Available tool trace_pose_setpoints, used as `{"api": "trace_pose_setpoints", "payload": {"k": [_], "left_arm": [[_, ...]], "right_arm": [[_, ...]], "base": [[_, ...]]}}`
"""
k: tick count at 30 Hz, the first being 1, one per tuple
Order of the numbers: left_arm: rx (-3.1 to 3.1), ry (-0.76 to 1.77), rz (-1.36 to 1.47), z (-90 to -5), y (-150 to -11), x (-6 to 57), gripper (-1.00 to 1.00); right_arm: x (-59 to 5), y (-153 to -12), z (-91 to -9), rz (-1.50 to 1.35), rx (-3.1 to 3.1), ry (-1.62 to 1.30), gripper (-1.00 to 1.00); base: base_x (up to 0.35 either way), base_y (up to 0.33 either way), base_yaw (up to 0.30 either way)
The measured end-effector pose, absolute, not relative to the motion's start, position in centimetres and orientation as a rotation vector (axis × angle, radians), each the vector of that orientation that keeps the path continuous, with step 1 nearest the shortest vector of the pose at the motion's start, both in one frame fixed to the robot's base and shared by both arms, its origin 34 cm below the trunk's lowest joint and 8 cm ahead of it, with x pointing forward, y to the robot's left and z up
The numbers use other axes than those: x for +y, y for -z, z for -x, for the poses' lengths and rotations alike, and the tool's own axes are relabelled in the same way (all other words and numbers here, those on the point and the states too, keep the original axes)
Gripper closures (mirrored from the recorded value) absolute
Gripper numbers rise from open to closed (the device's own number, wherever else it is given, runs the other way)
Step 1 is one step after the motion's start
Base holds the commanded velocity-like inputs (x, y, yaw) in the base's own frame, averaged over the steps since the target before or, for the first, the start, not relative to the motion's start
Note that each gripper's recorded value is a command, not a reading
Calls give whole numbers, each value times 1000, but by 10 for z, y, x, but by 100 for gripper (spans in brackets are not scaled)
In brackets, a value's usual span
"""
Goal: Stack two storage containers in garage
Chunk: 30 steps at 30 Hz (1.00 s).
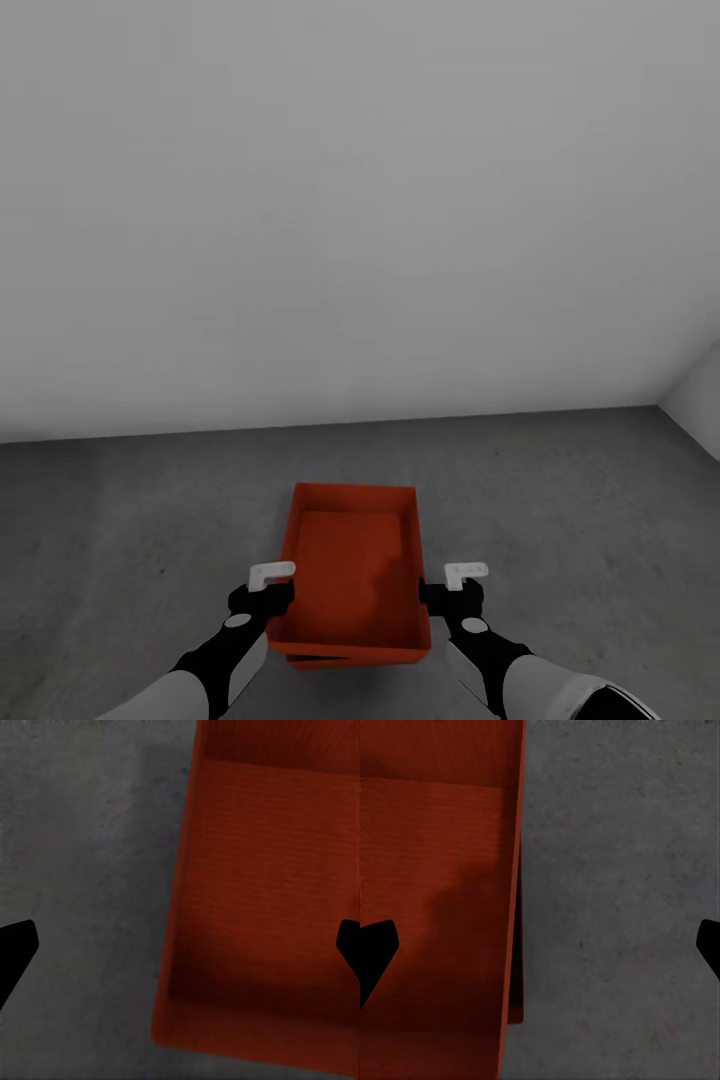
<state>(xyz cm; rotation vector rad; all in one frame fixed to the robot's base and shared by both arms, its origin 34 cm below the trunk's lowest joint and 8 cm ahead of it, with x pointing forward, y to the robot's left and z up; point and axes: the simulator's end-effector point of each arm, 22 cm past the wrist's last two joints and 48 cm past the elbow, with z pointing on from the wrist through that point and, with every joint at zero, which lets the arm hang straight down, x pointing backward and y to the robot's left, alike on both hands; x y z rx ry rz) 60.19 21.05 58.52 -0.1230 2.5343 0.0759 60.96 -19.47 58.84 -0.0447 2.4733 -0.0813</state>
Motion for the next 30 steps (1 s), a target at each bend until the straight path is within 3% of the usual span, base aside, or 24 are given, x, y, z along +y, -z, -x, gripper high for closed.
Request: {"api": "trace_pose_setpoints", "payload": {"k": [30], "left_arm": [[2538,-76,125,-595,-621,211,-100]], "right_arm": [[-195,-624,-603,44,2476,85,-100]], "base": [[0,0,0]]}}
